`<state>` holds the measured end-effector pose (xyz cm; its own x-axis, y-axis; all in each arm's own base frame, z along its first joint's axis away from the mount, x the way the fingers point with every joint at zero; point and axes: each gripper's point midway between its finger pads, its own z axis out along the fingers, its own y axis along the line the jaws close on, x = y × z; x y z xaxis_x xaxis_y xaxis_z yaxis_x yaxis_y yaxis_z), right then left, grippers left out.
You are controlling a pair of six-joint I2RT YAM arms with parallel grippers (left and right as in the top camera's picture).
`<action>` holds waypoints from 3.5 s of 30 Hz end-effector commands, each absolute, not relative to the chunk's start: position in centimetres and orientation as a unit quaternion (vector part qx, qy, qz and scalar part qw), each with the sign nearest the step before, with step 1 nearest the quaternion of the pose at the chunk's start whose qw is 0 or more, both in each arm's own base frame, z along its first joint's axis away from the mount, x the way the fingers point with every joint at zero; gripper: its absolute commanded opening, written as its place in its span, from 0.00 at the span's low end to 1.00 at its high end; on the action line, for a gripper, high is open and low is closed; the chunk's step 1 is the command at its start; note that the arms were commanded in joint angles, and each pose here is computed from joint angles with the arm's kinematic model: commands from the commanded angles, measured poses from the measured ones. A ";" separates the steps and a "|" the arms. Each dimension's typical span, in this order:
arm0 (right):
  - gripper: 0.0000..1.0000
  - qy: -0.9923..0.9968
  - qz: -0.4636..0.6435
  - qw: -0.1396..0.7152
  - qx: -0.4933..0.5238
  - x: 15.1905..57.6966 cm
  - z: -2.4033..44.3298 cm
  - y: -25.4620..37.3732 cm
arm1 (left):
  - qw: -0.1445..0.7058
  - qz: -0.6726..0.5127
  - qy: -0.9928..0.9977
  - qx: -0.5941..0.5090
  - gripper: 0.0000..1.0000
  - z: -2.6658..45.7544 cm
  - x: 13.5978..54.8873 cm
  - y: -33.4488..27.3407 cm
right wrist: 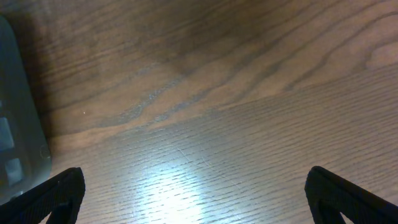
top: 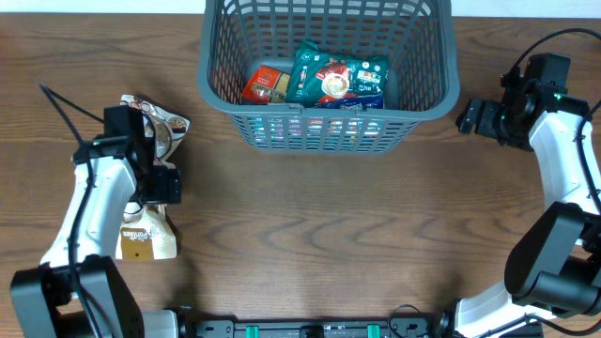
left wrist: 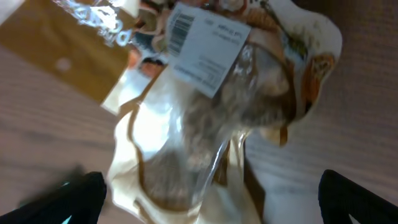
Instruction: Pack container
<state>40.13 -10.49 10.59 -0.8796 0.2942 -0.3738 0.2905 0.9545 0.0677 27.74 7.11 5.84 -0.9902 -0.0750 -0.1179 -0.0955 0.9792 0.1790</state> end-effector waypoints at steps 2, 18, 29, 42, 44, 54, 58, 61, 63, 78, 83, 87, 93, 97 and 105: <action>0.99 0.971 0.008 0.193 0.141 39.9 10.8 -10.0 | 0.054 0.083 0.995 -0.030 0.99 3.5 27.0 6.9; 0.99 0.975 0.009 0.177 0.137 39.2 10.6 -9.9 | 0.077 0.093 0.988 -0.092 0.80 -0.2 25.3 10.2; 0.99 0.976 0.008 0.177 0.130 39.2 10.6 -9.9 | 0.083 0.061 0.989 -0.104 0.06 -0.1 25.6 9.4; 0.99 0.974 0.007 0.183 0.130 39.4 10.7 -10.0 | 0.153 0.034 0.983 -0.095 0.06 16.9 29.2 4.4; 0.99 0.974 0.006 0.184 0.130 39.5 10.7 -10.0 | 0.193 0.031 0.977 -0.080 0.06 21.2 30.3 3.5; 0.99 0.974 0.006 0.188 0.129 39.7 10.7 -10.0 | 0.425 0.001 0.902 0.080 0.06 40.6 35.7 -4.9; 0.99 0.974 0.006 0.188 0.129 39.7 10.7 -10.0 | 0.457 0.035 0.864 0.209 0.06 42.7 38.1 -9.9; 0.99 0.974 0.006 0.188 0.129 39.7 10.7 -10.0 | 0.465 0.058 0.827 0.312 0.05 42.8 39.6 -13.8; 0.99 0.974 0.006 0.187 0.130 39.6 10.7 -10.0 | 0.470 0.075 0.794 0.379 0.05 42.4 40.7 -16.6; 0.99 0.978 0.008 0.166 0.125 38.7 10.4 -9.7 | 0.298 0.056 0.794 0.527 0.14 24.4 47.2 -23.7; 0.99 0.980 0.009 0.158 0.122 38.3 10.3 -9.6 | 0.247 0.050 0.805 0.538 0.43 21.4 46.4 -23.6; 0.99 0.980 0.009 0.157 0.122 38.2 10.2 -9.6 | 0.266 0.065 0.800 0.533 0.76 23.6 46.0 -23.1; 0.99 0.980 0.009 0.158 0.122 38.3 10.2 -9.6 | 0.329 0.113 0.788 0.508 0.94 31.5 43.4 -20.8; 0.99 0.980 0.009 0.159 0.122 38.4 10.3 -9.7 | 0.402 0.108 0.803 0.427 0.99 38.1 40.8 -18.1; 0.99 0.979 0.008 0.161 0.122 38.4 10.3 -9.7 | 0.398 0.140 0.878 0.227 0.99 42.4 35.1 -4.9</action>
<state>38.37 -9.98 9.92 -0.9179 0.2576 -0.3019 0.2539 0.9658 0.0524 35.38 -8.88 42.98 -0.4563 0.6279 -0.6305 0.4161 0.7769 0.4725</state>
